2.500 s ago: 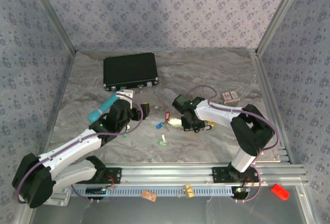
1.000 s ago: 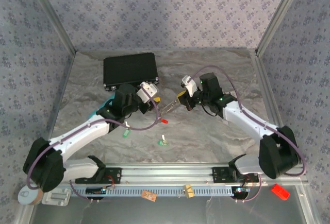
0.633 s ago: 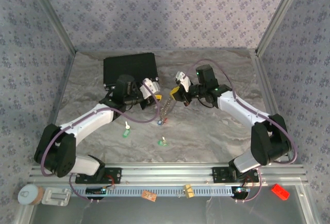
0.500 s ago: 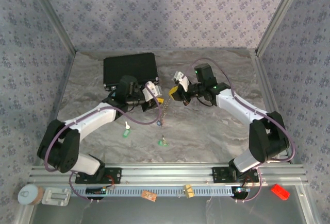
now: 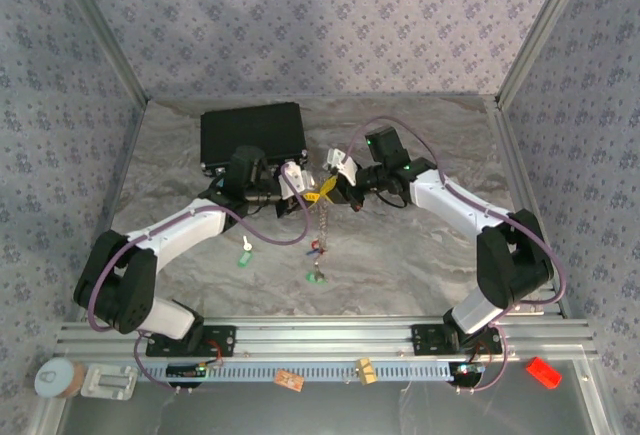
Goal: Put the keys on the keyring
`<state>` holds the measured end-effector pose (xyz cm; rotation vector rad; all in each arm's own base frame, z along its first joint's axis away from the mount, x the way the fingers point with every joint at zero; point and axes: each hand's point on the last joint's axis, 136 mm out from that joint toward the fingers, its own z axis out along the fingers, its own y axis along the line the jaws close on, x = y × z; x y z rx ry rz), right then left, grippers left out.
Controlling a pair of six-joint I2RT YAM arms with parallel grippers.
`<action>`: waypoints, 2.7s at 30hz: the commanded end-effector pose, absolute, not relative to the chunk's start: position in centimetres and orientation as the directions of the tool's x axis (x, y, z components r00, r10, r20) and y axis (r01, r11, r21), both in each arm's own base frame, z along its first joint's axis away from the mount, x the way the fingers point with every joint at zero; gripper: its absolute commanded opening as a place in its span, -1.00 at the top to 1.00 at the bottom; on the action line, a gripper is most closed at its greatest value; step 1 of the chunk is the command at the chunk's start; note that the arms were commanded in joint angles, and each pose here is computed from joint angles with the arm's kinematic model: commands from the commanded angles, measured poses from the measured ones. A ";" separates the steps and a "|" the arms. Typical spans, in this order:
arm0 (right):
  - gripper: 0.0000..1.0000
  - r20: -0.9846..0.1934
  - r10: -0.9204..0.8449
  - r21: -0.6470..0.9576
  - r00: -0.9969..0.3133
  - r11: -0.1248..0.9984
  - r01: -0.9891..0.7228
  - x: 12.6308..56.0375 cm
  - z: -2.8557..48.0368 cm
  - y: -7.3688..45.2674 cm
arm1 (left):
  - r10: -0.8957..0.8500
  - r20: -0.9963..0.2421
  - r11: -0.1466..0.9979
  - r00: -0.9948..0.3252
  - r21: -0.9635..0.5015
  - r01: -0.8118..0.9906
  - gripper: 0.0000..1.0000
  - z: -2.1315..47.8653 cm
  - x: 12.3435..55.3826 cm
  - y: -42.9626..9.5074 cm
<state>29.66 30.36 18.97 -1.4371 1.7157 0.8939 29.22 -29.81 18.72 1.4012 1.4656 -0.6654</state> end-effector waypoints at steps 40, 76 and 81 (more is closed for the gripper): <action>0.57 -0.884 -0.461 0.006 -0.079 0.158 -0.987 24.7 20.9 30.9 | 0.341 -0.827 0.615 -0.446 -0.163 0.772 1.00 21.6 31.0 -28.4; 0.39 -0.900 -0.415 -0.307 0.132 0.389 -0.869 27.0 15.3 33.0 | -0.401 0.223 0.643 -0.888 -0.622 -0.447 1.00 18.6 26.3 -26.5; 0.42 -0.895 -0.411 -0.337 0.173 0.370 -0.866 26.5 15.4 33.2 | -0.454 0.343 0.581 -0.822 -0.586 -0.565 1.00 17.6 26.2 -26.6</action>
